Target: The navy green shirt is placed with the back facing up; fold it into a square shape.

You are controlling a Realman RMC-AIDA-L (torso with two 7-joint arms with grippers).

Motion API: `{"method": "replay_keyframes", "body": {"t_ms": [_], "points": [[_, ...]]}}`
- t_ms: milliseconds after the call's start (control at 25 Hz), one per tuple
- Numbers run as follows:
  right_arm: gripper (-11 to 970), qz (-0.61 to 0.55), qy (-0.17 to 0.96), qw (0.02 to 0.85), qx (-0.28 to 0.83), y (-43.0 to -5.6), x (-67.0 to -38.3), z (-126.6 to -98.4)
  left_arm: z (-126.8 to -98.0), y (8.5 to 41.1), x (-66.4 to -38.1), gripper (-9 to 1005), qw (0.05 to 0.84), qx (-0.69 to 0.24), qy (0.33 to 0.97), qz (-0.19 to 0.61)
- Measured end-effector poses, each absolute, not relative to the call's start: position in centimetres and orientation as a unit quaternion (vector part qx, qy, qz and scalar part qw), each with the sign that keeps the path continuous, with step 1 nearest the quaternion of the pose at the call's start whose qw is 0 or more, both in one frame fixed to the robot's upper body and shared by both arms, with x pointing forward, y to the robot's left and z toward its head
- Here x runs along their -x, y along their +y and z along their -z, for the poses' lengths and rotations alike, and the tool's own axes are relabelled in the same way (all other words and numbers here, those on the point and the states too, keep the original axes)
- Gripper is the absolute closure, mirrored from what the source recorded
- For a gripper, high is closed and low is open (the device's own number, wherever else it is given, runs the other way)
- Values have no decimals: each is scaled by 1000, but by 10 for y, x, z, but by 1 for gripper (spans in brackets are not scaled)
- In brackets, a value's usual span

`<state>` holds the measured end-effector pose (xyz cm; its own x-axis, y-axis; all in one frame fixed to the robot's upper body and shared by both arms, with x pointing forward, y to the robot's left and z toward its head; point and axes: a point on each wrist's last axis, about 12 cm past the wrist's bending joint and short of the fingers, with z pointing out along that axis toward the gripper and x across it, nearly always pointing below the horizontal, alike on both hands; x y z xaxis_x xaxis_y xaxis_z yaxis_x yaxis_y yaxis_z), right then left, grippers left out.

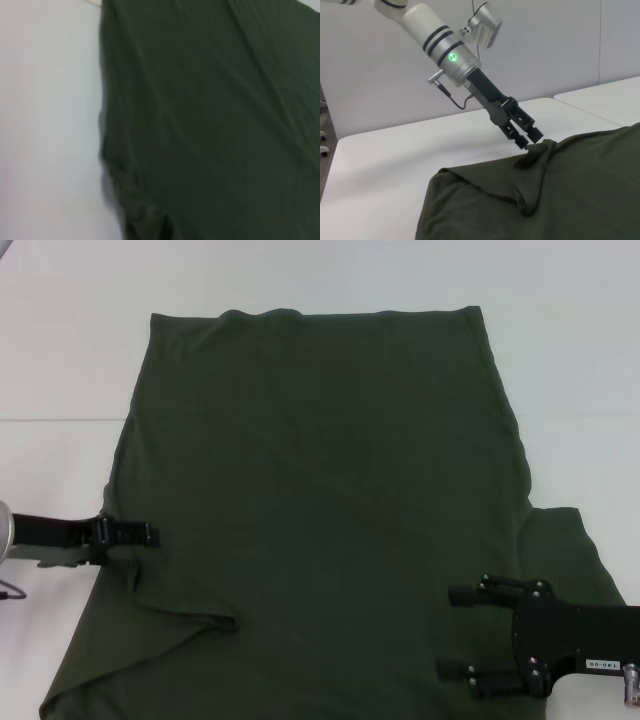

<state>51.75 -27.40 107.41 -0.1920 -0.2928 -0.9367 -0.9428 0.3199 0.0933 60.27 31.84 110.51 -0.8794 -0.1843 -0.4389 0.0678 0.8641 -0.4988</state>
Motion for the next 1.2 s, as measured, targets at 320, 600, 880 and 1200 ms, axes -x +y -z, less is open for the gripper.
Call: {"method": "replay_keyframes", "body": {"t_ms": [320, 600, 880, 1200], "points": [[37, -368, 678, 446, 454, -276, -517, -1076, -1102, 294, -618, 93, 254, 5, 928, 274], [37, -368, 679, 446, 453, -277, -516, -1075, -1102, 293, -618, 96, 259, 3, 926, 274], [37, -366, 679, 446, 454, -278, -517, -1076, -1105, 291, -614, 127, 267, -4, 926, 268], [37, -366, 679, 446, 455, -278, -518, -1077, -1105, 293, -610, 162, 258, -10, 941, 220]]}}
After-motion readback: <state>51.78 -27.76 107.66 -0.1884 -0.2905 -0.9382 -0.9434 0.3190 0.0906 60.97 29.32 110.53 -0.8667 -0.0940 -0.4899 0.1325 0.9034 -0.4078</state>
